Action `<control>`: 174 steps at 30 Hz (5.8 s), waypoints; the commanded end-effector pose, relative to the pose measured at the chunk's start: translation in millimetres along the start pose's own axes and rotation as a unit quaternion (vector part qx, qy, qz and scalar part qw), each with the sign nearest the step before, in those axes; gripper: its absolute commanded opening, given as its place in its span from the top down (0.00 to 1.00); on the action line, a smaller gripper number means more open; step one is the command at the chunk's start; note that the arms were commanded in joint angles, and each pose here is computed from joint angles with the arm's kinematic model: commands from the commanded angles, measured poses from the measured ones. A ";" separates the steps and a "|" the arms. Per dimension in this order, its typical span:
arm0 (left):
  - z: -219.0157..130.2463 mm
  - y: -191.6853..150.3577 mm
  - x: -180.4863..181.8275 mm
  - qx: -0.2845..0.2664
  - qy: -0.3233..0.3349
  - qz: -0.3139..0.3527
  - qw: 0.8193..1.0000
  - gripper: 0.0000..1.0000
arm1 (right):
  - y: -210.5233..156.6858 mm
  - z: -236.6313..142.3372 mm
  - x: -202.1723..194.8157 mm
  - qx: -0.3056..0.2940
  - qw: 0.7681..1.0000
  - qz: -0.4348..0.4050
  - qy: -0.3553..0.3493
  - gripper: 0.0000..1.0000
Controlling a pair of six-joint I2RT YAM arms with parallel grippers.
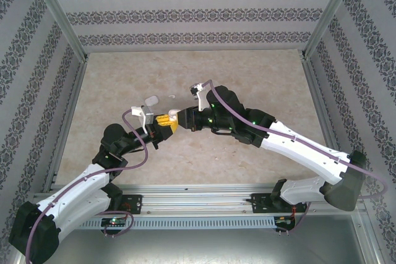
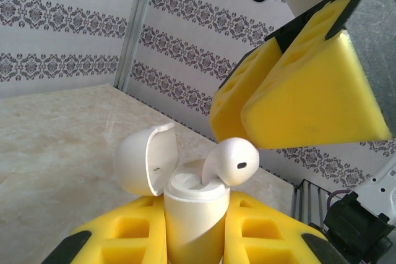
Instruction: Insert wireless bluetooth earbuds into charging case
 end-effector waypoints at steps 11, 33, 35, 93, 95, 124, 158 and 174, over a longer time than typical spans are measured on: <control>2.1 23.3 -8.4 -0.032 -0.020 0.015 0.999 1.00 | 1.4 3.5 -3.1 -0.001 1.000 0.007 -0.003 0.70; 2.3 21.6 -8.2 -0.031 -0.020 0.014 0.999 1.00 | 1.2 1.6 -0.7 0.000 1.000 0.012 0.002 0.69; 2.4 20.6 -7.6 -0.030 -0.019 0.014 0.999 1.00 | 0.5 0.7 0.2 0.002 1.000 0.014 0.004 0.69; 7.4 8.8 2.1 -0.004 0.000 0.002 1.000 1.00 | -6.9 7.1 12.0 0.027 0.999 0.028 0.020 0.65; 7.6 8.3 2.5 -0.004 0.001 0.002 1.000 1.00 | -6.3 7.6 13.2 0.028 0.999 0.029 0.022 0.65; 6.1 4.4 2.2 -0.001 0.001 -0.003 1.000 1.00 | -2.9 9.9 20.5 0.025 0.999 0.024 0.029 0.64; -8.5 -12.0 6.1 0.027 0.034 0.014 0.999 1.00 | 30.2 -10.5 -54.7 -0.003 0.992 0.063 -0.107 0.62; -40.2 -77.2 22.6 0.103 0.111 0.014 0.988 1.00 | 68.5 114.9 -132.0 0.094 0.967 0.007 -0.235 0.62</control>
Point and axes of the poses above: each hand's point on the last joint's axis, 136 mm out from that joint toward the fingers, its own z axis out along the fingers, its own x axis along the line the jaws close on, y = z × x, the point moved 1 cm from there along -z, back along the fingers, and after that the axes turned 12 degrees about z, right-handed, at the moved point
